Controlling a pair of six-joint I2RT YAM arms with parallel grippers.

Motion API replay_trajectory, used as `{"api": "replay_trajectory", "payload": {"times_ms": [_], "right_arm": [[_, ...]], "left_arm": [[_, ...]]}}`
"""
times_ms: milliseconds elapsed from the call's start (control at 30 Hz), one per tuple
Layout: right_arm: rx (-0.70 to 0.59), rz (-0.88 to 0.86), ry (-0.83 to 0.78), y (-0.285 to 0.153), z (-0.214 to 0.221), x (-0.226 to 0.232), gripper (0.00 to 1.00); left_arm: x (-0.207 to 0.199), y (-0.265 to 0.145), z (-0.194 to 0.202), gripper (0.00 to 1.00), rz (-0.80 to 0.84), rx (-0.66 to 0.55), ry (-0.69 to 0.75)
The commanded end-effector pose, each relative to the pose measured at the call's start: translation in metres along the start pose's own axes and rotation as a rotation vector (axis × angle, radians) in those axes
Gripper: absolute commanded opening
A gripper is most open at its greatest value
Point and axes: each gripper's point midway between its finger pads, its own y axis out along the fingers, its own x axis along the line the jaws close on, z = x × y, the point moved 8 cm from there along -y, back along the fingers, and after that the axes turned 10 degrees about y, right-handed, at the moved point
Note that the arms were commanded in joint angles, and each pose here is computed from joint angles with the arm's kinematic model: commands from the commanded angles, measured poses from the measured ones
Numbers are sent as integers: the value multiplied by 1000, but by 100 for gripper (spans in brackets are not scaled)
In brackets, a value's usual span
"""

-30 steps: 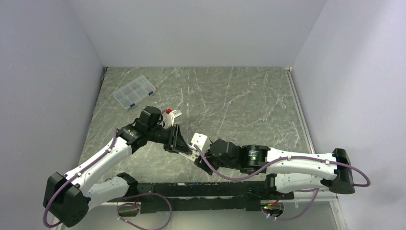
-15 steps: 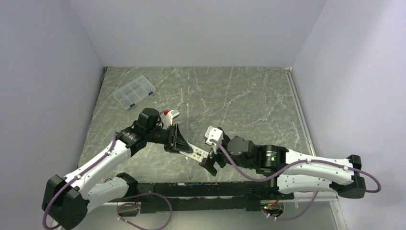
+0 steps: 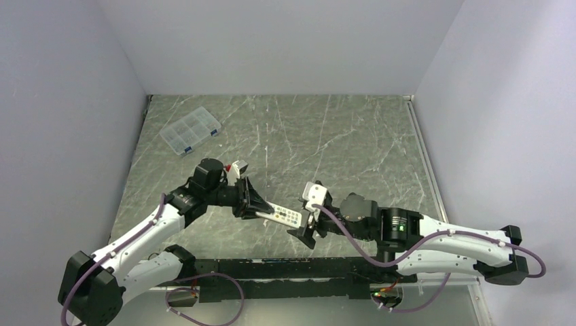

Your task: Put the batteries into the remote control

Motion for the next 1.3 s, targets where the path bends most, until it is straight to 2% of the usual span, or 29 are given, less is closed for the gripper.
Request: {"api": "replay_trajectory", "payload": {"times_ms": [0,267,533,667,1000,1267], "right_arm": [[-4,-50,-100,8,-4,3,90],[19,42,-307,23,1,2,87],[-25,120,-492,35,4,6,87],[-49,146,-537,39,6,8,87],[-54,195,-620,49,18,6,84],[-37,221,-675,56,25,4,80]], "left_arm": [[-11,-5,-5,0,11,-76,-76],[-9,-9,-4,0,-67,-124,-223],[-15,-10,-3,0,-34,-103,-299],[-13,-8,-3,0,18,-92,-363],[-22,-18,1,0,27,-133,-394],[-23,-15,2,0,42,-58,-405]]}}
